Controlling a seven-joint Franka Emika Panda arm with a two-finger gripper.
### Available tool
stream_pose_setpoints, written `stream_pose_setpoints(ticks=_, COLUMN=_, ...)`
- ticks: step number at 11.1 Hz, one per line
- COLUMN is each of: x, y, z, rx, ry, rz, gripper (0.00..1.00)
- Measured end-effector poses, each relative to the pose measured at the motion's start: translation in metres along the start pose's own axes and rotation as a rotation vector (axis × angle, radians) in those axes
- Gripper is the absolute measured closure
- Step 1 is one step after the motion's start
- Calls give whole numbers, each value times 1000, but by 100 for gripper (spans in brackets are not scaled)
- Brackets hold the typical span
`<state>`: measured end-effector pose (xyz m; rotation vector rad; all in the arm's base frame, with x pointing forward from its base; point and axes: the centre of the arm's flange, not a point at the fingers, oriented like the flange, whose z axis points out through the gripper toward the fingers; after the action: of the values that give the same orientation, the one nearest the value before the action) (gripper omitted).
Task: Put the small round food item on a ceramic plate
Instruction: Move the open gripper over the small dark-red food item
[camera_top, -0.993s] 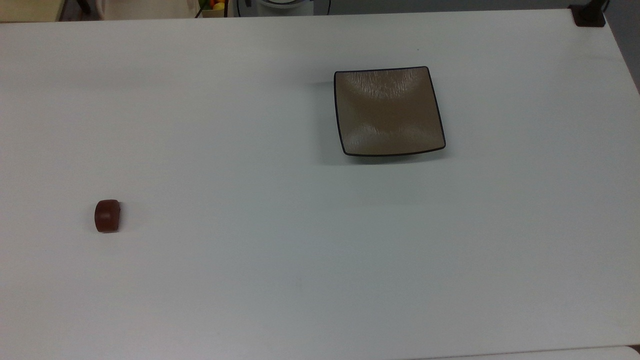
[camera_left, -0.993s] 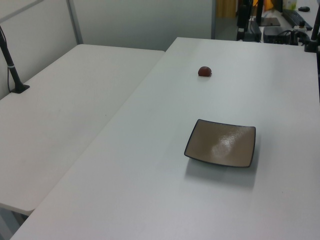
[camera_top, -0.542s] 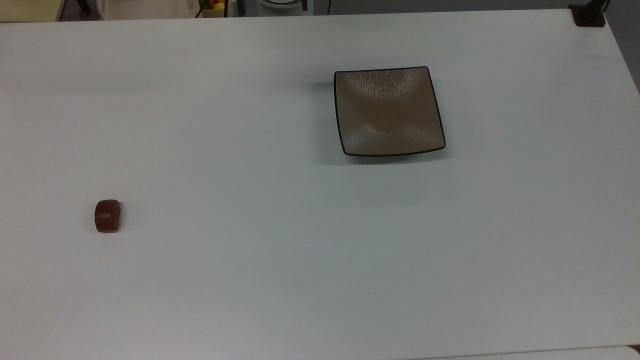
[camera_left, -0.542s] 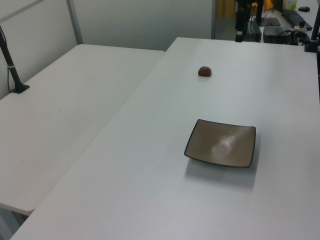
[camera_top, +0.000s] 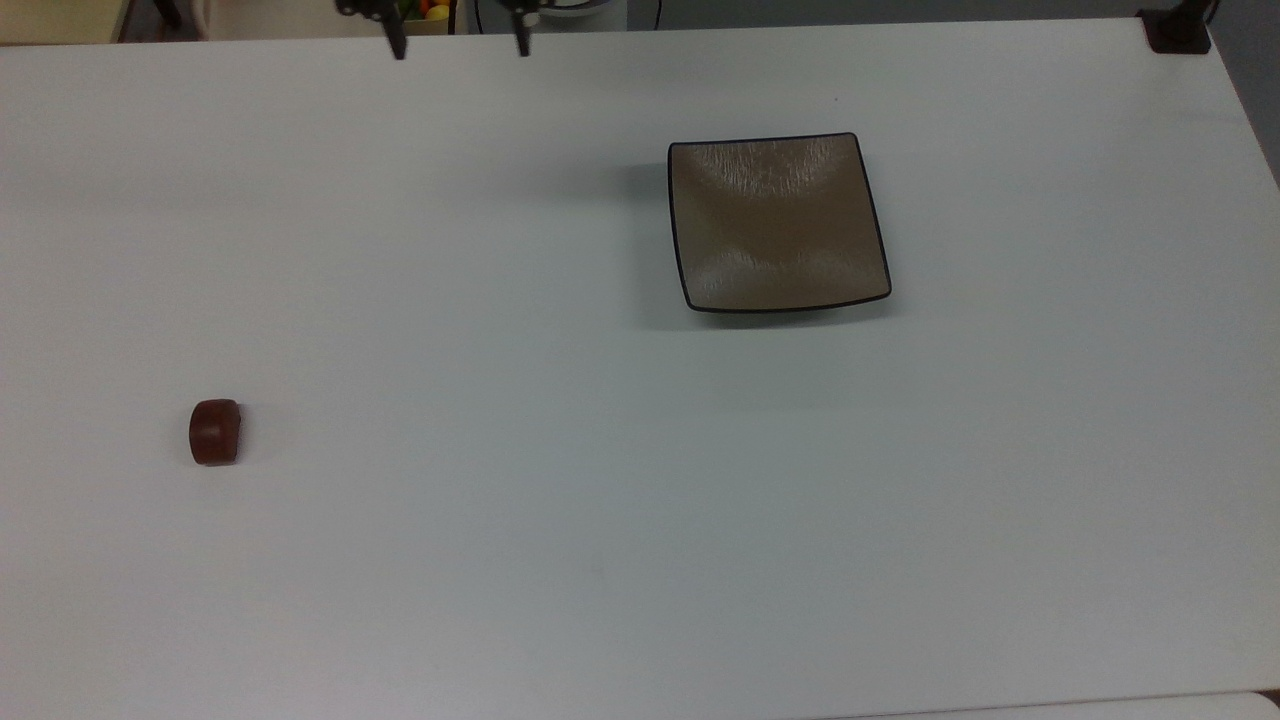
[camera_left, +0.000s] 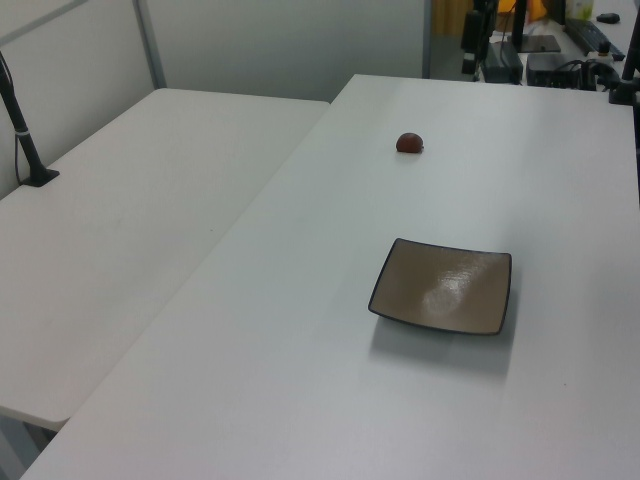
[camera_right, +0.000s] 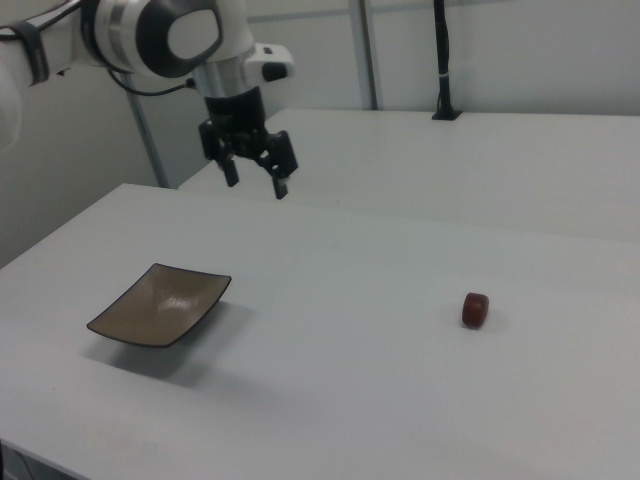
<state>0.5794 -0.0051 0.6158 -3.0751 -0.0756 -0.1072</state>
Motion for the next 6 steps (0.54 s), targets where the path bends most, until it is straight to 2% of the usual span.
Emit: stream_pose_setpoints(ticks=6, x=46, y=98, z=-2, rx=-35, ry=71, rz=86, gripper=0)
